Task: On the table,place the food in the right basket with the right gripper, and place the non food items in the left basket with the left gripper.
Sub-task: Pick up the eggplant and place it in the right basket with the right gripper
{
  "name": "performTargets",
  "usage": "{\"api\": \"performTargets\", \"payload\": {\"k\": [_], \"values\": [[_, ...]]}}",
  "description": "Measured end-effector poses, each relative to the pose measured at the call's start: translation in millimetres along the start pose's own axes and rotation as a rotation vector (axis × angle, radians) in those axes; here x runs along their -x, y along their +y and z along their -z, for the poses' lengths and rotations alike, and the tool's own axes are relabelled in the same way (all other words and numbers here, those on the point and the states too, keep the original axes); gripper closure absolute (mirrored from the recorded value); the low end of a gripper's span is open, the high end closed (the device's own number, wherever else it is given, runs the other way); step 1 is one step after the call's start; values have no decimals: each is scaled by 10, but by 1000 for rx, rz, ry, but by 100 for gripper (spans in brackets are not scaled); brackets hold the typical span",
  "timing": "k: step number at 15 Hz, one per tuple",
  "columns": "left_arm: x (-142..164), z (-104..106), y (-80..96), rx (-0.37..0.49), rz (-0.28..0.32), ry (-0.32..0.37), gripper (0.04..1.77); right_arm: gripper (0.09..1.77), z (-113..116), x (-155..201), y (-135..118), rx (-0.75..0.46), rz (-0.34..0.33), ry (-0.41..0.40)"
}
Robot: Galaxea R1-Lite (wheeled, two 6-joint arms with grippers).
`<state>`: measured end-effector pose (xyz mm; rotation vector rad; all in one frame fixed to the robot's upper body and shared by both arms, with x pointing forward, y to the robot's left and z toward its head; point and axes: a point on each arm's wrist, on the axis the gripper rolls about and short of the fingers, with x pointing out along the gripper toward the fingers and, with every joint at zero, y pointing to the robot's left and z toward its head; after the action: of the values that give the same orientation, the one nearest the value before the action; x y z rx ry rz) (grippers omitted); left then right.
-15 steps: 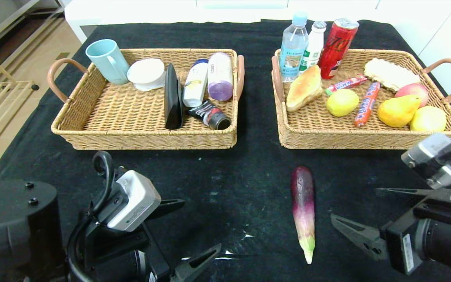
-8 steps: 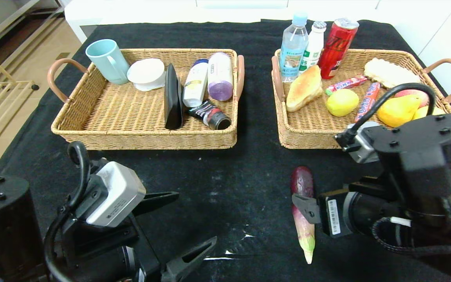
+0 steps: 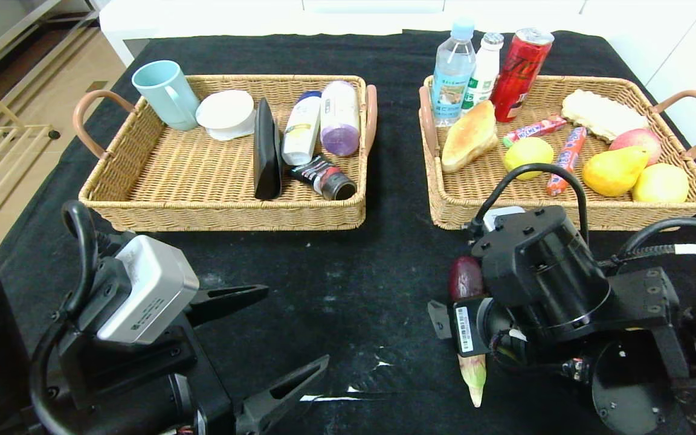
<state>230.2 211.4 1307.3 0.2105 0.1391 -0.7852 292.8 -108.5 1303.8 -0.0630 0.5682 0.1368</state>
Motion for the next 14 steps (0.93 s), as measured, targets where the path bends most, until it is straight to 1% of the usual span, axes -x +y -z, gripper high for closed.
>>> {"api": "performTargets", "payload": {"k": [6,7,10,12,13,14], "values": [[13,-23,27,0,-16,-10,9,15,36,-120,38,-19,19,22],[13,-23,28,1,-16,-10,9,36,37,-126,41,-21,19,22],[13,-23,29,1,-16,-10,9,81,48,-144,43,-24,22,27],[13,-22,28,0,-16,-9,9,101,54,-151,44,-22,23,29],[13,-22,28,-3,-15,-9,9,106,58,-154,42,-22,25,31],[15,-22,27,-6,-14,-9,9,106,62,-160,42,-24,26,32]]}}
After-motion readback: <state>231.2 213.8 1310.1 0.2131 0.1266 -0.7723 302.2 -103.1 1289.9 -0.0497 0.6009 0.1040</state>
